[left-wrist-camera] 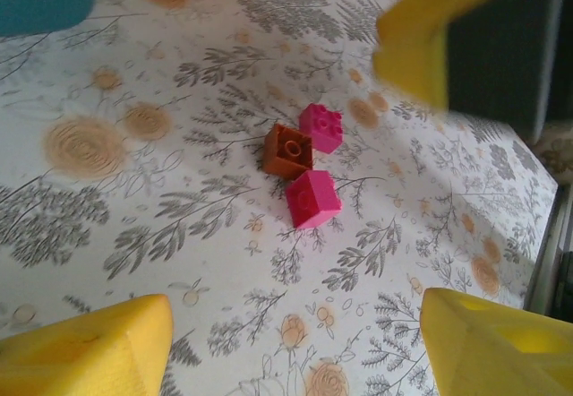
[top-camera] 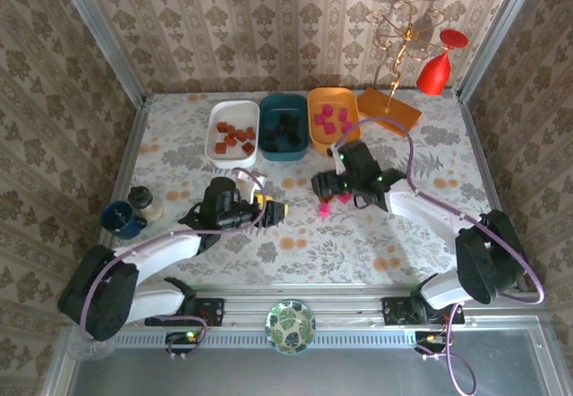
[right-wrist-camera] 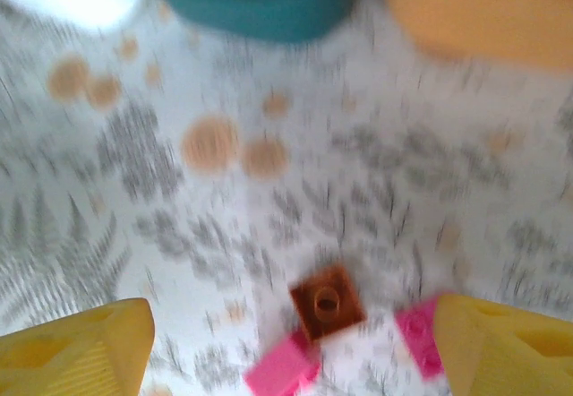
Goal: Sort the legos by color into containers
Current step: Pick up the lego from the center of the table, then place the lego in the container.
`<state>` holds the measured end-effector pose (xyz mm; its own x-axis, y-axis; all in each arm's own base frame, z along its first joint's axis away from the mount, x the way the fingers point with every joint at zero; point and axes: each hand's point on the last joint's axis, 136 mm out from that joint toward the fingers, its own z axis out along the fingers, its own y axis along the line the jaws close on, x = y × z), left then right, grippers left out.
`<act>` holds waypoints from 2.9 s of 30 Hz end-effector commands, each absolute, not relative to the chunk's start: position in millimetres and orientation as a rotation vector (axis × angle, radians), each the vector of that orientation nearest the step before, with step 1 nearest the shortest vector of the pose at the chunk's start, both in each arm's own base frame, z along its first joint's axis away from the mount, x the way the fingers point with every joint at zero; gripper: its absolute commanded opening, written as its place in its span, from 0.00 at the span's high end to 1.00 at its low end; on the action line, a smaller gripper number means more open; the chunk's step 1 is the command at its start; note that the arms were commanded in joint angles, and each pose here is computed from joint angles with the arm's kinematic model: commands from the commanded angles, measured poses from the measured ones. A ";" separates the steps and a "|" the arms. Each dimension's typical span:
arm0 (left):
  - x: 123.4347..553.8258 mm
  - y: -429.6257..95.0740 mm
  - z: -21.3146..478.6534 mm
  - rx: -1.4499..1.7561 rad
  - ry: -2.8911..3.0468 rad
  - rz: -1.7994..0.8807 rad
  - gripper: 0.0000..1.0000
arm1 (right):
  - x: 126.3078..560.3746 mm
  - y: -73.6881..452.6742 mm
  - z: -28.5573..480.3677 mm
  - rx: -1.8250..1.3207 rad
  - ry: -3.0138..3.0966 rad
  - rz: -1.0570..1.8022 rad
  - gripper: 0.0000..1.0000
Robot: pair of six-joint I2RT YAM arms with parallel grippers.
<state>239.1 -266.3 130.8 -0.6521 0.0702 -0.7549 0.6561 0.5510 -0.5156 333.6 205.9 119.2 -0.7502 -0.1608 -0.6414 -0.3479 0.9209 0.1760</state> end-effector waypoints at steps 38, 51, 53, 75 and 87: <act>244.5 -263.9 128.8 0.577 2.064 -1.017 0.26 | 319.4 242.3 37.4 -0.286 2.445 0.148 0.63; 248.5 -266.0 131.9 0.604 2.068 -0.993 0.26 | 323.8 236.4 87.6 -0.252 2.330 0.210 0.70; 250.8 -267.4 134.9 0.606 2.060 -0.992 0.26 | 331.8 234.4 100.9 -0.238 2.308 0.235 0.70; 245.2 -257.4 145.7 0.538 2.051 -0.994 0.26 | 504.9 203.9 148.4 0.019 2.216 0.415 0.71; 240.5 -264.9 162.6 0.536 2.022 -1.050 0.26 | 591.6 165.4 113.3 0.078 2.265 0.098 0.68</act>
